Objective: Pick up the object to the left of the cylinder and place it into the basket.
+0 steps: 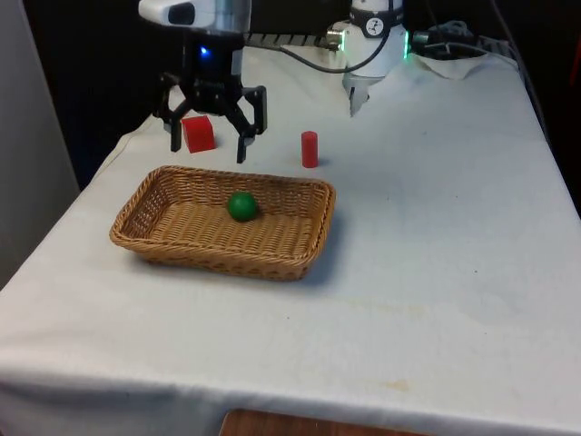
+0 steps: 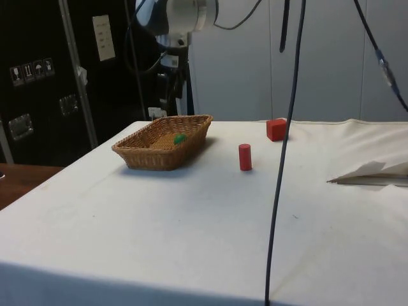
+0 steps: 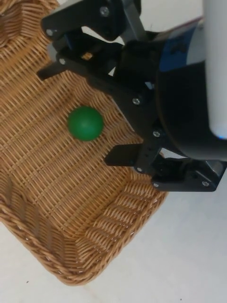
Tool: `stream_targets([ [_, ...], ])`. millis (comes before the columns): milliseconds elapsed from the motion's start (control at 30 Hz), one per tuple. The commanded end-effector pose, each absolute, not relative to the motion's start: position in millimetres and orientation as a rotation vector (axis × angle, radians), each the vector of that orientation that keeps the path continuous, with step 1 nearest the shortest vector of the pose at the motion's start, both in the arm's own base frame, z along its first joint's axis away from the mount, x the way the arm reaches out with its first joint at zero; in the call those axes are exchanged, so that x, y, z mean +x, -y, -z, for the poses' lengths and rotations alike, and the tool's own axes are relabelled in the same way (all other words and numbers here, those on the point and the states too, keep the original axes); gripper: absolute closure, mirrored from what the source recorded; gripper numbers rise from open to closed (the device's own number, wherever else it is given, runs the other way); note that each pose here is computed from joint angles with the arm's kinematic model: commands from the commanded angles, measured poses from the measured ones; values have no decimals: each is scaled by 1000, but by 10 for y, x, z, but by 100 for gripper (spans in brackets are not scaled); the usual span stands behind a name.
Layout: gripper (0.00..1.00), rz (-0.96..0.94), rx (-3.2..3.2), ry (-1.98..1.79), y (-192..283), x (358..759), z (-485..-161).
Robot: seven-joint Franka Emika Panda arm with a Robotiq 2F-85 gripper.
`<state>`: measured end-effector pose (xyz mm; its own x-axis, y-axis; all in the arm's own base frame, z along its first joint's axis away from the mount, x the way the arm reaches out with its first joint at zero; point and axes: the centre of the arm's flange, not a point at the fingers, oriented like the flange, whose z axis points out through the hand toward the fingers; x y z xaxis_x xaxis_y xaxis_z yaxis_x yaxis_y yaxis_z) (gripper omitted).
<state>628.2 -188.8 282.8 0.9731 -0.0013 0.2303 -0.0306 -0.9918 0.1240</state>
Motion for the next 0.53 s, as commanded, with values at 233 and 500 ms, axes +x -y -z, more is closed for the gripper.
stream_targets([
  [233, 0, -348, 2997, 21, 1927, 6261, -3023],
  [500, 0, -357, 3000, 24, 1927, 6266, -3045],
])
